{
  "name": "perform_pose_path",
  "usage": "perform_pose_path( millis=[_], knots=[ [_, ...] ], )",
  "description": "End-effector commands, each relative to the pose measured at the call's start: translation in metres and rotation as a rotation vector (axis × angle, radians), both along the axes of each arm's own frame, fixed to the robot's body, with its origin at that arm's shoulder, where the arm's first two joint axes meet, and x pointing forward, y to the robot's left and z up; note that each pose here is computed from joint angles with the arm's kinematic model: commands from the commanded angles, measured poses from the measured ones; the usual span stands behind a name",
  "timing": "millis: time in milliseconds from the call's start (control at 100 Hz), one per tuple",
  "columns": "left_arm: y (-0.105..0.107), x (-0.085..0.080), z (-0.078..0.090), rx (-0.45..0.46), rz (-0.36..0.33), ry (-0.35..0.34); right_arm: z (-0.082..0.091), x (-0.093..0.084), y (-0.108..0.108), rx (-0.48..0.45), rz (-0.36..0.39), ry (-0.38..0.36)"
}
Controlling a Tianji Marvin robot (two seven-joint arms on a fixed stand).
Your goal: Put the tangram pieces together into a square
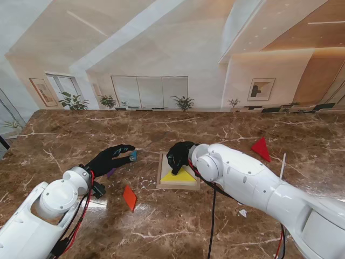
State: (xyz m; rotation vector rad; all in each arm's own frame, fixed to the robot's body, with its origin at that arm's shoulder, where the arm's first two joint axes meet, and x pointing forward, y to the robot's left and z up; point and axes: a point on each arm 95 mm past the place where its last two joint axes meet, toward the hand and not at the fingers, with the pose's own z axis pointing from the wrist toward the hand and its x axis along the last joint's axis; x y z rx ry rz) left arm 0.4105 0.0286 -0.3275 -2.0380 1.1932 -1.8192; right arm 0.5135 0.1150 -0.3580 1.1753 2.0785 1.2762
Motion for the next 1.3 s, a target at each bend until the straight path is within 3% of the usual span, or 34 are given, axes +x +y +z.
perform_pose_path(
  millis=[0,1290],
  knots=[
    [0.0003,-0.0014,-0.0038,0.005,-0.003,0.008,-0.0079,-0.0036,-0.0045,-0.014,-0.006,0.023],
    [0.0022,-0.0010,-0.0039,0.004,0.001,0.001,-0.0054,-0.0053,0.0004,0.045,0.063,-0.013]
  ],
)
